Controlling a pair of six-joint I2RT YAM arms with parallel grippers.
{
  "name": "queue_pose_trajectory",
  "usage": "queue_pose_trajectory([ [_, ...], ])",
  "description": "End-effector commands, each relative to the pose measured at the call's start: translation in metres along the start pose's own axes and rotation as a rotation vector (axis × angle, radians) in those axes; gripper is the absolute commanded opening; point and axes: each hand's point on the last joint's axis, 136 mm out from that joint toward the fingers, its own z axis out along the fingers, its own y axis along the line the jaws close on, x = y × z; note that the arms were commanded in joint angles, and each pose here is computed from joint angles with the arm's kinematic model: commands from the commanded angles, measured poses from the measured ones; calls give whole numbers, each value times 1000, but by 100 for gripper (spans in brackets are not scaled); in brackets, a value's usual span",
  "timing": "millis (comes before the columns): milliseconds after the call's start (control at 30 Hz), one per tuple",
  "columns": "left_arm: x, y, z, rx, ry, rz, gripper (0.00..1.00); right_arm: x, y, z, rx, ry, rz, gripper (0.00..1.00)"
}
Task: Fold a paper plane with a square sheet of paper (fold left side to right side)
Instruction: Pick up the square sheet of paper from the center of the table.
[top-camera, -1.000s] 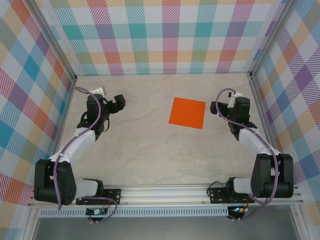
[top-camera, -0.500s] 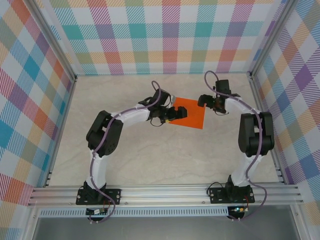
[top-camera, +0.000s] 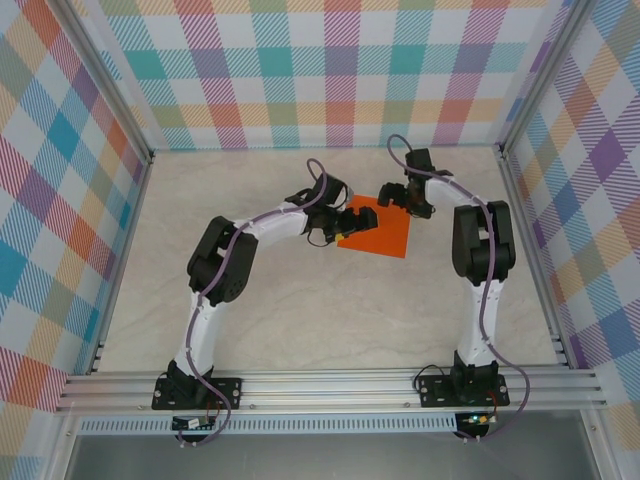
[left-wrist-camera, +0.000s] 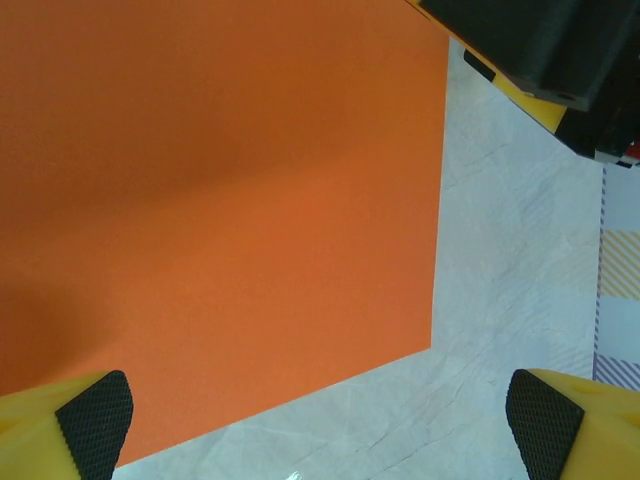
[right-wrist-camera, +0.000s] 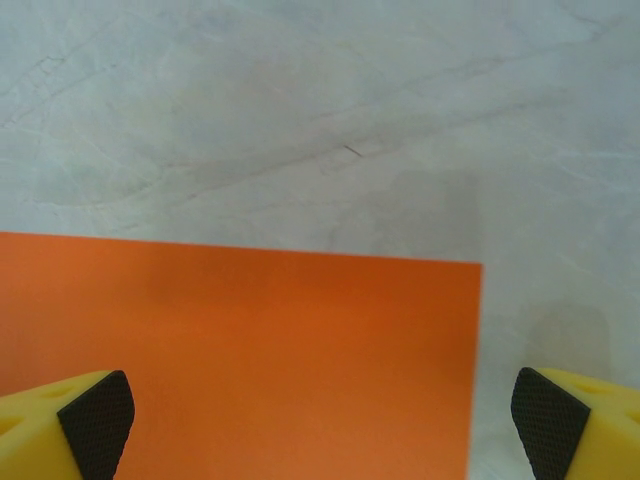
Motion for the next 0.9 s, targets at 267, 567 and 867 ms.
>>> queue_pose_trajectory([
  [267, 11, 35, 26, -58, 55, -73, 98, 39, 15, 11, 6, 136, -41, 100],
  [567, 15, 38, 28, -47, 61, -84, 99, 84, 49, 2, -135, 233, -90, 88],
  [867, 10, 25, 17, -8, 27, -57, 98, 94, 59, -15, -197, 237, -122, 67],
])
